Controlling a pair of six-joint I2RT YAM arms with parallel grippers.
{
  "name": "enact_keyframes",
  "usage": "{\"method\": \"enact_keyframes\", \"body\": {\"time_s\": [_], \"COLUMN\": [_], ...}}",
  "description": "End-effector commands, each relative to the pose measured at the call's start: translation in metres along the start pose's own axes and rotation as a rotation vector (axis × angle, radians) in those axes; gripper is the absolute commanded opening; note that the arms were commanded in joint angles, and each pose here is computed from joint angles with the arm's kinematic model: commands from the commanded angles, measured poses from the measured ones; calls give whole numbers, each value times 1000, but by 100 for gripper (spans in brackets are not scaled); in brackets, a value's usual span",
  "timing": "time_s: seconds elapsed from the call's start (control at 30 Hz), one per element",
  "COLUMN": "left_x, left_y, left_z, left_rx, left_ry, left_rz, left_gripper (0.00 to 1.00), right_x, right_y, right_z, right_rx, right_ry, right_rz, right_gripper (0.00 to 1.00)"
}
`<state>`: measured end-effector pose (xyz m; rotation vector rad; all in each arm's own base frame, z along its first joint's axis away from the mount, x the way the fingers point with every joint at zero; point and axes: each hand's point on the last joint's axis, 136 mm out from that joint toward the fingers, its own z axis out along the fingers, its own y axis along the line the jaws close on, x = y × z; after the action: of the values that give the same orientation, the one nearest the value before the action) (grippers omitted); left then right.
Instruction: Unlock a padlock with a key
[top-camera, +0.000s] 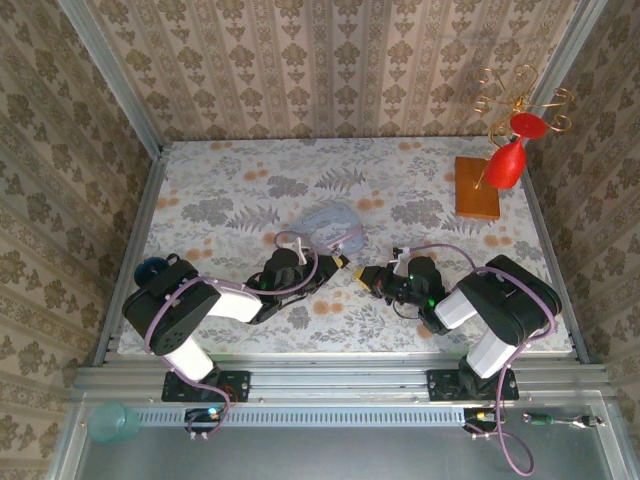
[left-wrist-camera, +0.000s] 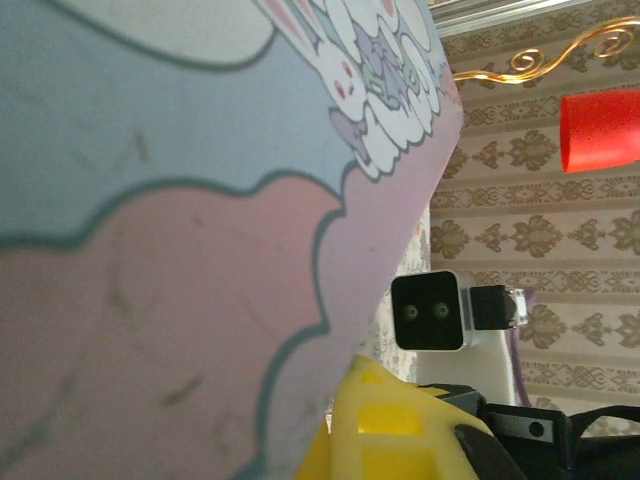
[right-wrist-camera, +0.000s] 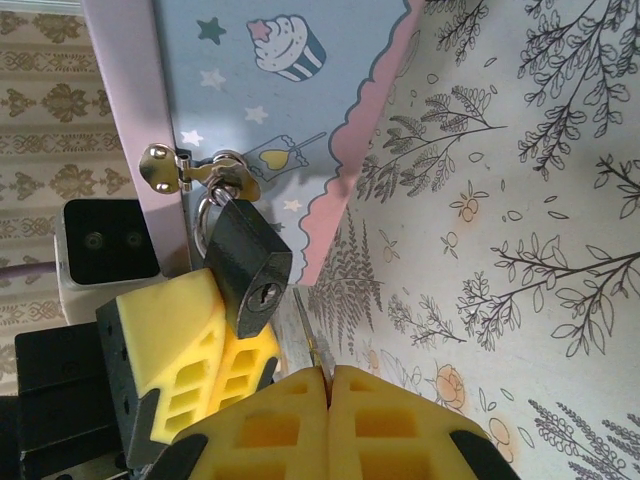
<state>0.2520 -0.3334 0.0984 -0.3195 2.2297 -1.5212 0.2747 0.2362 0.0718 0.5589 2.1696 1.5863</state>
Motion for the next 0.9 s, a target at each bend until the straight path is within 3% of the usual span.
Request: {"method": "enact_keyframes", "body": {"time_s": [0.0,0.87], "left_x": [-1,-13], "left_y": [-24,-29], "left_z": [-2,-17], "left_rx": [98,127], "left_ry": [6,-42], "left_rz": [1,-43], "left_gripper": [0,0], "right_x": [0,-3], "right_y": [11,12], "right_z": [-1,-11], "right_rx": [-50,-57], "right_ry": [8,-21], "right_rz": [-13,-12], "right_gripper": [0,0]}}
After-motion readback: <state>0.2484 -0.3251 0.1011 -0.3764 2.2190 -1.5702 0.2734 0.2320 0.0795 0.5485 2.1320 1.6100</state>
